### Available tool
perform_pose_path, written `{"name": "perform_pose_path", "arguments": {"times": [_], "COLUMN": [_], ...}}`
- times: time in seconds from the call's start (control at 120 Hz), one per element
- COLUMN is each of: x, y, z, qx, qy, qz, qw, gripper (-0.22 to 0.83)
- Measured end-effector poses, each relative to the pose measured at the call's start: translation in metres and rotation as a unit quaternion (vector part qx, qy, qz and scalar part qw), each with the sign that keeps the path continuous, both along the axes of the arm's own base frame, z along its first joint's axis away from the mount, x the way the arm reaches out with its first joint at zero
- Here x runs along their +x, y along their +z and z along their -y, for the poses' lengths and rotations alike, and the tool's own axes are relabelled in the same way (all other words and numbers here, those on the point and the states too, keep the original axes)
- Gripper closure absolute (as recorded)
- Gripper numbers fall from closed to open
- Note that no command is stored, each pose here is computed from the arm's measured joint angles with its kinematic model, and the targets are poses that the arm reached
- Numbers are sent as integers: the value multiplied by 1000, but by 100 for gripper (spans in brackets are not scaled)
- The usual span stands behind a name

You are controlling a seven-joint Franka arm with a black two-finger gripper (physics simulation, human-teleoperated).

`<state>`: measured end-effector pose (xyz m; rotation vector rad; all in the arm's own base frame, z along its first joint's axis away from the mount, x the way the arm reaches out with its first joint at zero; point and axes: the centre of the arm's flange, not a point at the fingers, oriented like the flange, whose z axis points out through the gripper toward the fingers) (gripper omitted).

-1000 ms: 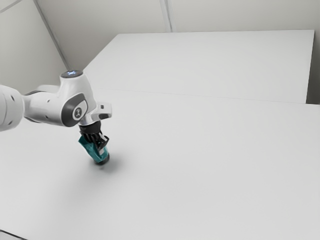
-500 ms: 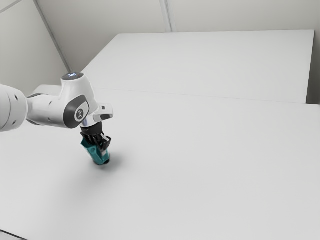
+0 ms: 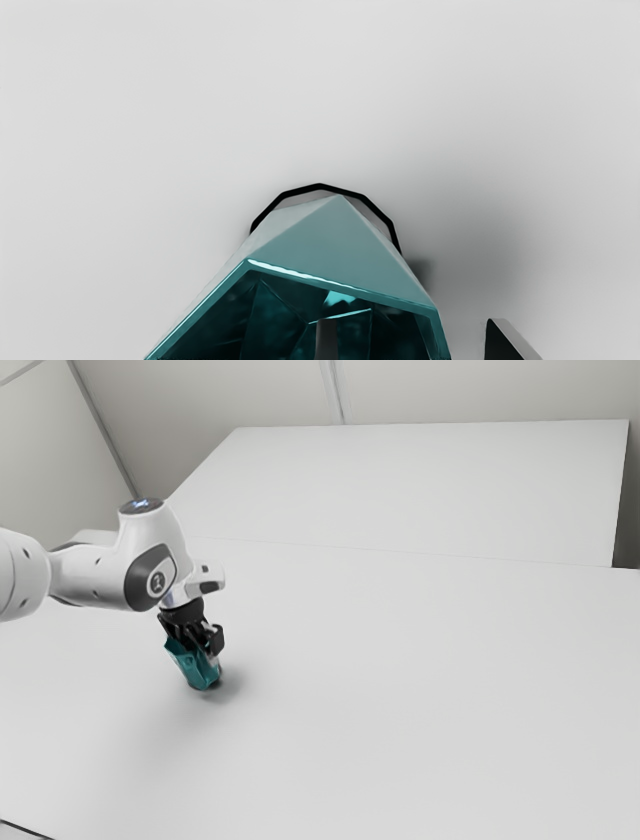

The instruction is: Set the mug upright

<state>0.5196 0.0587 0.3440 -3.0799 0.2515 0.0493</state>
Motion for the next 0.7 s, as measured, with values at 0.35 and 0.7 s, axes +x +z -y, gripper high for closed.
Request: {"name": "perform_pose_path", "arguments": {"times": [0.35,0.7], "x": [-1,38], "y": [31,107], "z": [6,6], "qx": [-8,-4], "qy": [-5,-1], "qz": [21,58], "qw": [1000,998], "gripper": [30,22]}}
